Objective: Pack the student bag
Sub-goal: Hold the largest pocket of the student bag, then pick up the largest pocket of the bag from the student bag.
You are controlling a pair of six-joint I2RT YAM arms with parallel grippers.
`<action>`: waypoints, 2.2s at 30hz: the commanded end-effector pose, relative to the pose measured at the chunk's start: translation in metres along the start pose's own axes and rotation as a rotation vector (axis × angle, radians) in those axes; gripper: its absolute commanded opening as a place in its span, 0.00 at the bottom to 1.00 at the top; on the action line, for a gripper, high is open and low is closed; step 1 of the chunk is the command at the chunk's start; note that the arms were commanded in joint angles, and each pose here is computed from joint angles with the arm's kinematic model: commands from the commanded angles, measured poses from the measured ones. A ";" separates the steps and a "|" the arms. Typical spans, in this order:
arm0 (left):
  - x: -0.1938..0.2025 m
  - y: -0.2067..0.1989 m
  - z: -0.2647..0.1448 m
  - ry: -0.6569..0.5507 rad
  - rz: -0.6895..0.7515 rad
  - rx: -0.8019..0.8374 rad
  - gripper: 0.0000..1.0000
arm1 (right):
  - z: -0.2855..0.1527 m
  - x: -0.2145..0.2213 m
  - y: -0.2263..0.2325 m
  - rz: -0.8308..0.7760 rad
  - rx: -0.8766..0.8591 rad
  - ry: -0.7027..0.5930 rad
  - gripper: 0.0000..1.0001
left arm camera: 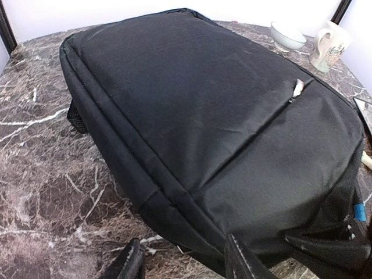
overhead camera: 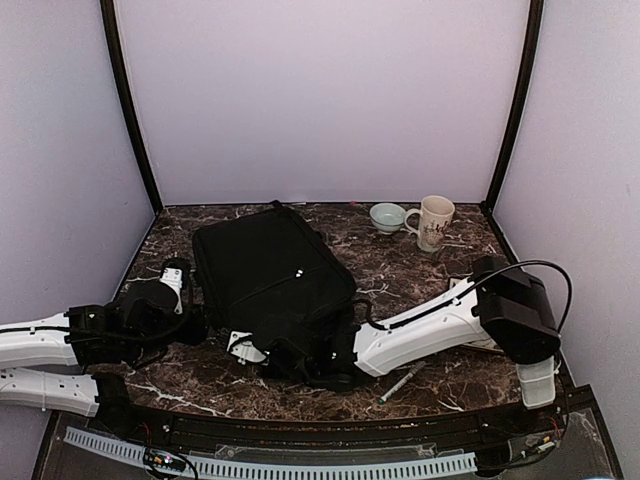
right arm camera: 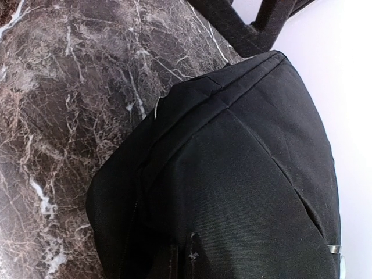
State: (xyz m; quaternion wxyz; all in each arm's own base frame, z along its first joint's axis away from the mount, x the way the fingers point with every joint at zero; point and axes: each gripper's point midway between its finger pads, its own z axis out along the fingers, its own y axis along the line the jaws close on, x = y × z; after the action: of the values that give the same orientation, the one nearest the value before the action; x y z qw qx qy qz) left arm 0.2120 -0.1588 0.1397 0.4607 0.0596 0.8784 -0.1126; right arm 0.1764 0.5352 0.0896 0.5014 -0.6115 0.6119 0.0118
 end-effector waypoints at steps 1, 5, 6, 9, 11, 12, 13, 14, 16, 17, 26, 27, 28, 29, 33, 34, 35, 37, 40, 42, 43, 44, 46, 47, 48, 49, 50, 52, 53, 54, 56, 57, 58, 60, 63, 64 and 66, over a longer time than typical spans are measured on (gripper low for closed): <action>-0.013 -0.016 -0.001 -0.054 0.019 0.074 0.48 | -0.004 -0.025 -0.064 0.083 0.064 -0.104 0.00; -0.011 -0.018 0.002 -0.096 0.033 0.103 0.46 | -0.008 -0.031 -0.094 0.142 0.027 -0.162 0.00; -0.014 -0.020 0.001 -0.117 0.030 0.113 0.46 | -0.011 -0.033 -0.100 0.154 0.022 -0.176 0.00; -0.011 -0.019 0.006 -0.160 0.047 0.123 0.45 | -0.015 -0.033 -0.113 0.185 0.011 -0.195 0.00; -0.010 -0.021 0.009 -0.185 0.055 0.137 0.45 | -0.017 -0.032 -0.114 0.199 -0.001 -0.209 0.00; -0.008 -0.022 0.011 -0.188 0.059 0.142 0.46 | -0.018 -0.032 -0.113 0.204 -0.004 -0.214 0.00; -0.008 -0.023 0.013 -0.185 0.059 0.139 0.45 | -0.018 -0.030 -0.113 0.207 -0.003 -0.214 0.00; -0.007 -0.024 0.015 -0.178 0.060 0.136 0.45 | -0.018 -0.029 -0.113 0.209 -0.001 -0.213 0.00; -0.007 -0.027 0.020 -0.171 0.057 0.149 0.46 | -0.017 -0.026 -0.112 0.213 -0.001 -0.210 0.00; -0.006 -0.031 0.022 -0.164 0.057 0.172 0.46 | -0.016 -0.025 -0.110 0.215 -0.005 -0.209 0.00; -0.003 -0.040 0.048 -0.128 0.077 0.327 0.41 | -0.015 -0.010 -0.112 0.258 -0.035 -0.218 0.00; -0.002 -0.040 0.049 -0.131 0.083 0.334 0.39 | -0.016 -0.009 -0.113 0.268 -0.039 -0.223 0.00; -0.003 -0.040 0.050 -0.138 0.086 0.339 0.38 | -0.017 -0.008 -0.114 0.276 -0.044 -0.226 0.00; -0.003 -0.041 0.050 -0.142 0.091 0.351 0.37 | -0.018 -0.007 -0.116 0.289 -0.050 -0.232 0.00; 0.000 -0.043 0.055 -0.142 0.094 0.385 0.35 | -0.018 -0.003 -0.119 0.326 -0.070 -0.239 0.00; 0.001 -0.042 0.056 -0.137 0.091 0.379 0.34 | -0.018 -0.001 -0.121 0.334 -0.071 -0.238 0.00; 0.002 -0.040 0.058 -0.134 0.086 0.372 0.34 | -0.018 -0.001 -0.122 0.342 -0.073 -0.239 0.00; 0.005 -0.037 0.061 -0.131 0.076 0.372 0.34 | -0.017 0.000 -0.122 0.352 -0.084 -0.241 0.00; 0.004 -0.038 0.064 -0.135 0.054 0.391 0.33 | -0.017 0.000 -0.122 0.361 -0.098 -0.246 0.00; 0.004 -0.038 0.067 -0.133 0.047 0.401 0.31 | -0.018 0.000 -0.122 0.364 -0.099 -0.247 0.00; 0.004 -0.038 0.068 -0.133 0.043 0.404 0.30 | -0.018 0.001 -0.122 0.365 -0.099 -0.247 0.00; 0.005 -0.039 0.070 -0.128 0.039 0.412 0.29 | -0.018 0.001 -0.122 0.366 -0.098 -0.246 0.00; 0.005 -0.041 0.071 -0.126 0.032 0.429 0.28 | -0.018 0.001 -0.122 0.368 -0.098 -0.246 0.00; 0.006 -0.042 0.072 -0.125 0.029 0.436 0.27 | -0.019 0.001 -0.123 0.371 -0.097 -0.247 0.00; 0.006 -0.042 0.074 -0.125 0.023 0.433 0.27 | -0.019 0.002 -0.123 0.371 -0.099 -0.247 0.00; 0.006 -0.041 0.076 -0.121 0.017 0.428 0.26 | -0.019 0.002 -0.122 0.372 -0.101 -0.248 0.00; 0.006 -0.041 0.077 -0.121 0.013 0.428 0.25 | -0.020 0.002 -0.123 0.374 -0.103 -0.251 0.00; 0.007 -0.042 0.079 -0.118 0.007 0.436 0.24 | -0.021 0.002 -0.123 0.378 -0.107 -0.255 0.00; 0.008 -0.043 0.079 -0.114 0.006 0.442 0.23 | -0.022 0.001 -0.124 0.382 -0.108 -0.260 0.00; 0.009 -0.044 0.080 -0.112 0.006 0.446 0.22 | -0.023 0.001 -0.124 0.384 -0.112 -0.263 0.00; 0.010 -0.044 0.081 -0.114 0.005 0.453 0.19 | -0.025 0.000 -0.125 0.389 -0.119 -0.271 0.00; 0.009 -0.045 0.081 -0.119 0.005 0.457 0.18 | -0.025 0.000 -0.125 0.391 -0.121 -0.274 0.00; 0.010 -0.045 0.082 -0.121 0.004 0.462 0.16 | -0.026 -0.001 -0.125 0.393 -0.123 -0.279 0.00; 0.010 -0.047 0.083 -0.124 0.004 0.474 0.12 | -0.027 -0.003 -0.127 0.395 -0.123 -0.285 0.00; 0.010 -0.051 0.085 -0.127 0.001 0.494 0.00 | -0.028 -0.003 -0.129 0.403 -0.120 -0.290 0.00; 0.011 -0.051 0.085 -0.127 0.001 0.499 0.00 | -0.028 -0.003 -0.130 0.404 -0.119 -0.290 0.00; 0.010 -0.055 0.081 -0.136 0.005 0.527 0.00 | -0.027 -0.002 -0.130 0.407 -0.117 -0.287 0.00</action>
State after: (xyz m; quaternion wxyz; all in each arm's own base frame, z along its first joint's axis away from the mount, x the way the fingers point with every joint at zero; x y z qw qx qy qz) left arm 0.2635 -0.2288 0.0872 0.4784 0.1628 0.8025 -0.3173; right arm 0.2480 0.4867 0.1396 0.4858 -0.5322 0.6607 0.2103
